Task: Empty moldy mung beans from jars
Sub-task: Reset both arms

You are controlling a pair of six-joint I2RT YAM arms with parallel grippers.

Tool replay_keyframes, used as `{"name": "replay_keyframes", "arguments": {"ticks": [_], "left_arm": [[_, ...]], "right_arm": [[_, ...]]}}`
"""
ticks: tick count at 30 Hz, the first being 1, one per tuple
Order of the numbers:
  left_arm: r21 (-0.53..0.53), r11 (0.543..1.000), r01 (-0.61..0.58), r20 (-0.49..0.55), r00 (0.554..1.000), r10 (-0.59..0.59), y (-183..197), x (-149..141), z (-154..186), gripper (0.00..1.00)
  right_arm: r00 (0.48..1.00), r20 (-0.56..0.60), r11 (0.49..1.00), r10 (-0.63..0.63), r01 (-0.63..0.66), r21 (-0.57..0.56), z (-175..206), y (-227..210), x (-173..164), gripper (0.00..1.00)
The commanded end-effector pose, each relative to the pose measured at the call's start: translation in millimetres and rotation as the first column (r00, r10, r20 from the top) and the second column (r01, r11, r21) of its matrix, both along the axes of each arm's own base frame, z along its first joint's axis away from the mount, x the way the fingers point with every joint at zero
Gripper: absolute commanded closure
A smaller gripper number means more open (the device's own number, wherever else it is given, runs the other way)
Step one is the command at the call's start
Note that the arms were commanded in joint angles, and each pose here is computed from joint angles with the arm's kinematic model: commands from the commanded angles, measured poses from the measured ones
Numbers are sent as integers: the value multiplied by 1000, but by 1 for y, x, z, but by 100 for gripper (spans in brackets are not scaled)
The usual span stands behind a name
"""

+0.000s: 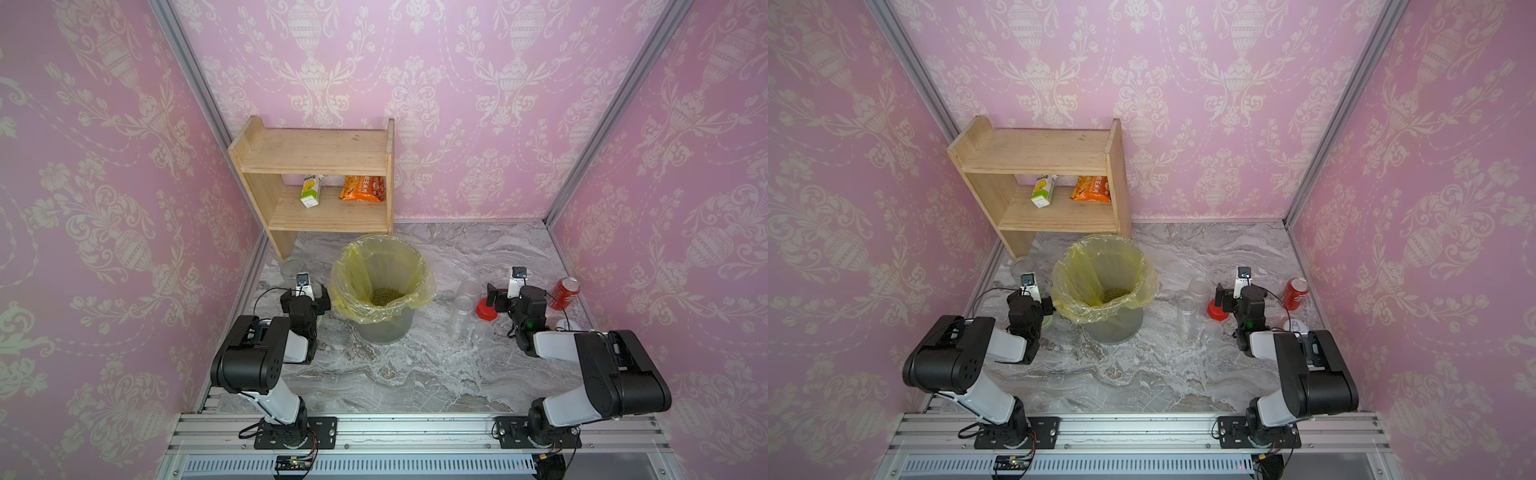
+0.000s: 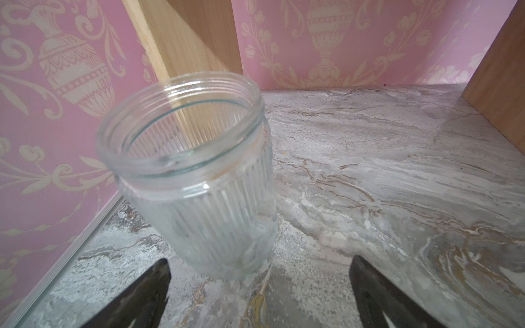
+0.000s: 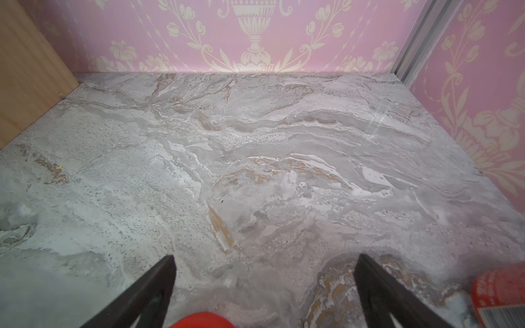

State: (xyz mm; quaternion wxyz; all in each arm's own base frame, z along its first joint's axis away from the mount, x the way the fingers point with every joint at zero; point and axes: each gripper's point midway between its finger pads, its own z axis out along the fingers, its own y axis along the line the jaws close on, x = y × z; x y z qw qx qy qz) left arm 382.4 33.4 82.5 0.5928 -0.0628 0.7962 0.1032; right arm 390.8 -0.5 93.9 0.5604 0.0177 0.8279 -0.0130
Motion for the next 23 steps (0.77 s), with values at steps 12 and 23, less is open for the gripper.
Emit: {"name": "replay_keyframes", "arguments": {"ticks": [12, 23], "left_arm": [[0, 995, 96, 2, 995, -96, -15, 3, 1, 1], [-5, 994, 106, -1, 994, -106, -16, 5, 1, 1]], "right_arm": [[998, -18, 998, 56, -56, 14, -2, 10, 3, 0], [998, -17, 998, 58, -58, 17, -1, 10, 4, 0]]}}
